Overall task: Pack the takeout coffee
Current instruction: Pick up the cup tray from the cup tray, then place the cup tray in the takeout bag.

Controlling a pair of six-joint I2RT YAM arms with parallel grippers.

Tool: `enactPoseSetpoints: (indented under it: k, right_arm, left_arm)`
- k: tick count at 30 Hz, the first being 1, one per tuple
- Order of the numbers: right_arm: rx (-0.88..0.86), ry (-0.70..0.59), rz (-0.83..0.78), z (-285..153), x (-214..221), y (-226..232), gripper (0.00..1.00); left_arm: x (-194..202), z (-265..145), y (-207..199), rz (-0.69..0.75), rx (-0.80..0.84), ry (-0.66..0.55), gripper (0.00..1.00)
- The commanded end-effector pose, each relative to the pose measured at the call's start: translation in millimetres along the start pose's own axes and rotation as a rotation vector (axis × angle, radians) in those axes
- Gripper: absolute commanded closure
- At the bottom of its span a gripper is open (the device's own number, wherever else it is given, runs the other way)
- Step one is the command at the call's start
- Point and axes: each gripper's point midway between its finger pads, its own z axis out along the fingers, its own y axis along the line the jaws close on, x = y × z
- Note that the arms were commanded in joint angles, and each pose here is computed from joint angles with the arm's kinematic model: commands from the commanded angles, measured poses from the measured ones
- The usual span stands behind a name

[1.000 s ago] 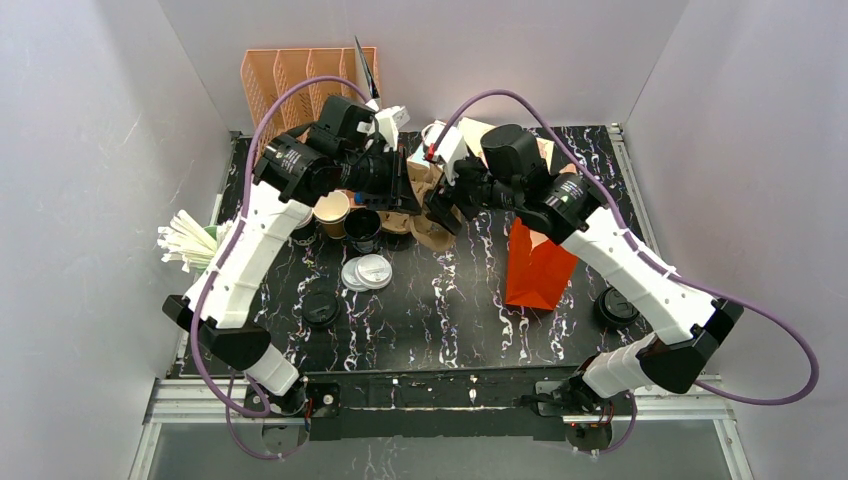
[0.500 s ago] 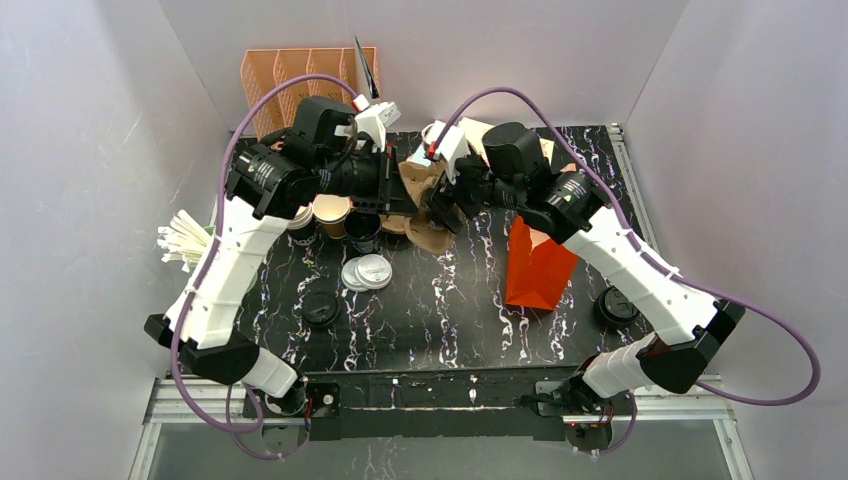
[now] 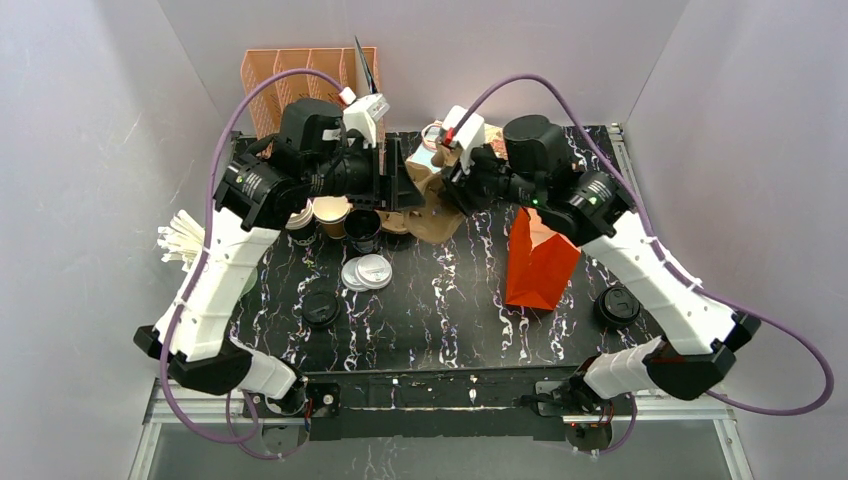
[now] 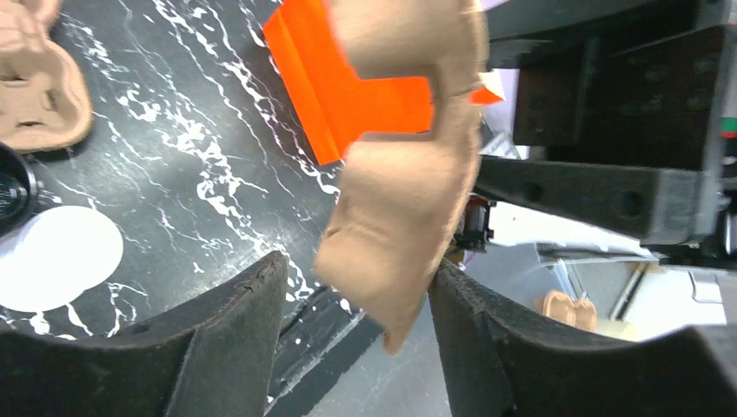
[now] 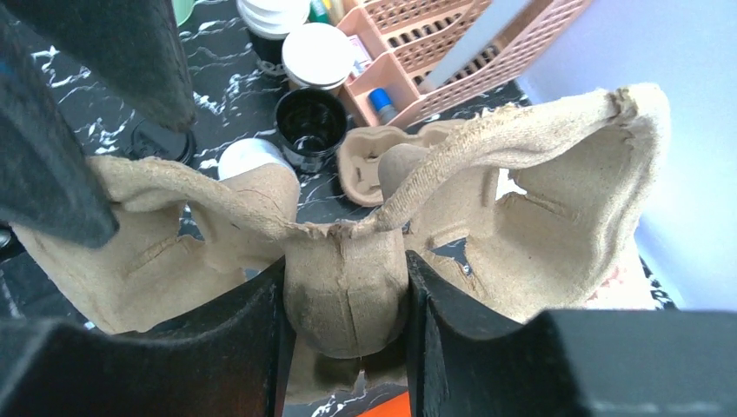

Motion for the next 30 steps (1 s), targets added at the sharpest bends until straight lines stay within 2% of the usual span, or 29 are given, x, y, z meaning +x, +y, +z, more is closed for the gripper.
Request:
enactPoseSetpoints:
  k: [1,4,8,10,13,15,23,27,30]
  right_arm:
    - [0.166,-0.171,0.002,-44,-38,-23,0.5]
    - [0.336,-0.221,0.031,-73,-40,-46,0.53]
    - [0.543,-0.252,0.088,-110,-32,-72,0.54]
    - [0.625,-0.206,0.113,-116,-20,-83,0.56]
    - [0.787,-0.098,0.177,-125,1,-103,0.67]
    - [0.882,-0.079,0.199,-134,6,-114,0.66]
    - [1.035,-0.187,0.259,-153,-22,-137,0.67]
    - [1.197,-0.173,0.272,-171,-21,-152,0.7]
    - [1.277,-0.137,0.259,-183,-18,-157,0.68]
  left_arm:
    - [-22,-24,3,0.021,-0.063,-0.169,0.38]
    - [-32,-26,7,0.011,-0.087,-0.231,0.32]
    - [-39,-11,2,-0.023,-0.036,-0.254,0.27]
    - [-37,3,1,-0.051,-0.004,-0.232,0.27]
    - [-30,29,5,-0.11,0.03,-0.196,0.28]
    - [-26,46,3,-0.139,0.059,-0.191,0.3]
    - [13,108,-47,-0.012,0.081,-0.112,0.27]
    - [7,122,-58,0.034,0.062,-0.182,0.25]
    - [4,140,-58,0.024,0.036,-0.226,0.27]
